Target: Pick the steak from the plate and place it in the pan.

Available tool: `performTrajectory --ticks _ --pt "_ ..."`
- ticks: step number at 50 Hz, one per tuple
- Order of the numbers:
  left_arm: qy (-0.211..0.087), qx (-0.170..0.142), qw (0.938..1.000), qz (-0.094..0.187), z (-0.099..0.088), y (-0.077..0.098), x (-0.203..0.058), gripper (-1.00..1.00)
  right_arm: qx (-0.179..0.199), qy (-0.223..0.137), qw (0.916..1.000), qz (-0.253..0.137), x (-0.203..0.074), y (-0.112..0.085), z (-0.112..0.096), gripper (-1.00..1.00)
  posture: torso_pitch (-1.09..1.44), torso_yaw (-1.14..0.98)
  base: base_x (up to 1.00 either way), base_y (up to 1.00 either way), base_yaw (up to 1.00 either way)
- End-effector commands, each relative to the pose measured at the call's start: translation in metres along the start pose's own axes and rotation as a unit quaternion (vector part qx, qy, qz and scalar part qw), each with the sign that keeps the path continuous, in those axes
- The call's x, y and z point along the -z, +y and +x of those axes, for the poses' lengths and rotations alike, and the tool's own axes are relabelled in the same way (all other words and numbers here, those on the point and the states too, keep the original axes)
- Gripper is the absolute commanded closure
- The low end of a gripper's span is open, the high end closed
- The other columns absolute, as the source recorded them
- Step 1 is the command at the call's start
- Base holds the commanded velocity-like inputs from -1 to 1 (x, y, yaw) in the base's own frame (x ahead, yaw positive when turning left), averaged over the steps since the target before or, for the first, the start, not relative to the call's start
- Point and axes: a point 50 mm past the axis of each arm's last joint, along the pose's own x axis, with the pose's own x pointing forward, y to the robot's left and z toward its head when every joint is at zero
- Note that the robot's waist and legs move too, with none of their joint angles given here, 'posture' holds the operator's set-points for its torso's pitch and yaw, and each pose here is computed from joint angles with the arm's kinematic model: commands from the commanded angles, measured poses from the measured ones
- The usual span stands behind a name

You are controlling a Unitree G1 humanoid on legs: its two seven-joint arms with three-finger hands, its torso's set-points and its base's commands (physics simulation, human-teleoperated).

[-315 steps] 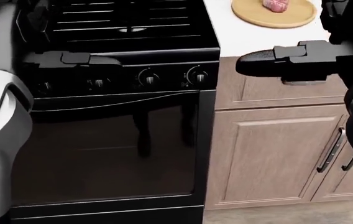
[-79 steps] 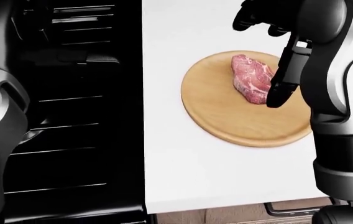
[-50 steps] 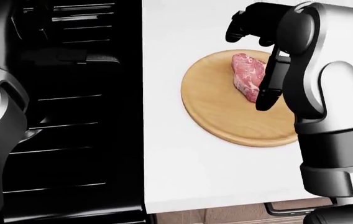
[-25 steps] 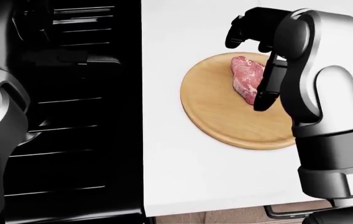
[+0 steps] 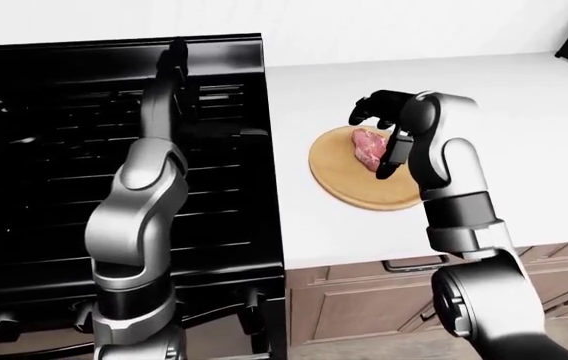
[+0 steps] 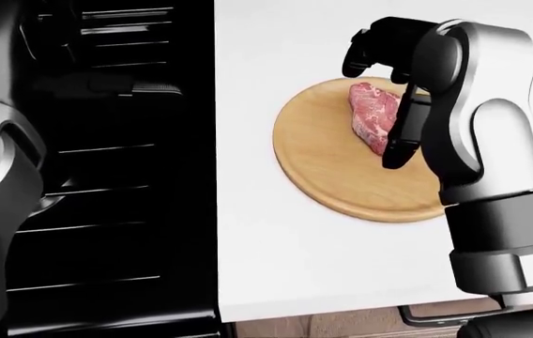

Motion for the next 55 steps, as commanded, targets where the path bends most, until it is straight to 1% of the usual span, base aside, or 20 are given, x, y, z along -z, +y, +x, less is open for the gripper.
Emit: performTrajectory --ticks 1,43,52,55 --pt "-0.048 0.000 0.9988 0.000 -0.002 0.000 -0.020 -1.00 0.047 -0.008 0.9988 -0.004 -0.005 -0.020 -0.011 -0.48 0.00 0.00 0.00 0.00 0.00" --pt "-0.048 0.001 0.9988 -0.002 -0.003 0.000 -0.021 -1.00 0.047 -0.005 0.9989 0.006 -0.004 -0.012 0.002 -0.48 0.00 0.00 0.00 0.00 0.00" --pt "-0.048 0.000 0.9988 -0.002 -0.002 0.000 -0.022 -1.00 0.053 -0.006 0.9986 0.002 -0.007 -0.016 0.001 -0.46 0.00 0.00 0.00 0.00 0.00" --pt "-0.047 0.001 0.9989 -0.002 -0.002 0.000 -0.022 -1.00 0.054 -0.007 0.9985 0.000 -0.006 -0.014 0.003 -0.45 0.00 0.00 0.00 0.00 0.00"
